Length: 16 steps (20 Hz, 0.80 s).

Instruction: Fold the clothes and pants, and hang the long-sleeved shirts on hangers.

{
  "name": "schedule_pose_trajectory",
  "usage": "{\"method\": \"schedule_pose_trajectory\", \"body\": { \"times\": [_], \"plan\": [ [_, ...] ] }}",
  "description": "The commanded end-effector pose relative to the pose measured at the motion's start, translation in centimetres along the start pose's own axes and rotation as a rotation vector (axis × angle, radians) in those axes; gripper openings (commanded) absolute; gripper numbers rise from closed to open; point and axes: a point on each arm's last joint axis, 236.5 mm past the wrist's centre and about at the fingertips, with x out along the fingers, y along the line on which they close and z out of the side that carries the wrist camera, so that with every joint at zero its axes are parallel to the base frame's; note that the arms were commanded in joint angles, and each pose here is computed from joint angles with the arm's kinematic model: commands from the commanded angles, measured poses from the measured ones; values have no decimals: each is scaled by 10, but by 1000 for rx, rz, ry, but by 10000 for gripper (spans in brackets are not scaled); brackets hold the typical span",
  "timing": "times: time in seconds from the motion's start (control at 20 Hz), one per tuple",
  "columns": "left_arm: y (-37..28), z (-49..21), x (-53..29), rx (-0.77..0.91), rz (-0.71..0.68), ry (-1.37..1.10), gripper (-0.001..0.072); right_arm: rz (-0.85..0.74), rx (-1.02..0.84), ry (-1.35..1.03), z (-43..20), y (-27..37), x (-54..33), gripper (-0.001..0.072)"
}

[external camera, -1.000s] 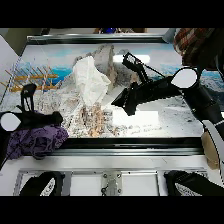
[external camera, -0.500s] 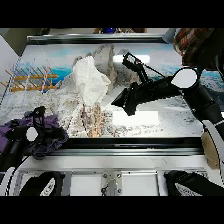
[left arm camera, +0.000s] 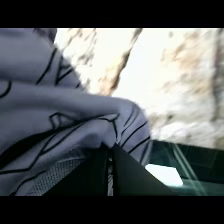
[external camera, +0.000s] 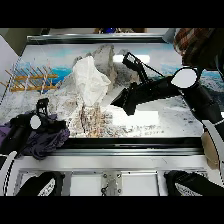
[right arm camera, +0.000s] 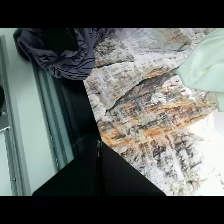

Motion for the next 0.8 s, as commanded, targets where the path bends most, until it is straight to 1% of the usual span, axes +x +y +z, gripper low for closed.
{"method": "schedule_pose_trajectory", "body": {
  "times": [0.0, 0.1, 0.2, 0.3, 0.4, 0.45, 0.55, 0.6, 0.65, 0.7, 0.75],
  "plan": [
    [-76, 50, -66, 173, -124, -195, 18, -11, 30, -41, 12, -3, -11, 29],
    [-150, 59, -110, 337, -237, -292, 18, -103, 80, -86, 21, -32, -42, 29],
    [-222, 53, -139, 505, -337, -339, 18, -208, 144, -158, 27, -61, -87, 28],
    [-288, 44, -151, 689, -400, -367, 18, -302, 196, -233, 28, -82, -133, 28],
    [-341, 40, -151, 824, -437, -377, 18, -388, 222, -304, 28, -95, -174, 28],
    [-369, 36, -149, 878, -486, -365, 18, -421, 233, -346, 30, -98, -194, 28],
    [-422, 25, -149, 919, -656, -314, 18, -461, 249, -420, 35, -100, -223, 28],
    [-439, 26, -148, 905, -727, -289, 18, -478, 254, -446, 36, -100, -235, 28],
    [-452, 28, -147, 875, -777, -263, 18, -499, 259, -458, 34, -102, -243, 23],
    [-455, 37, -142, 852, -786, -250, 19, -514, 267, -463, 32, -105, -249, 22],
    [-451, 47, -137, 827, -769, -237, 126, -524, 287, -472, 31, -107, -254, 22]
  ]
}}
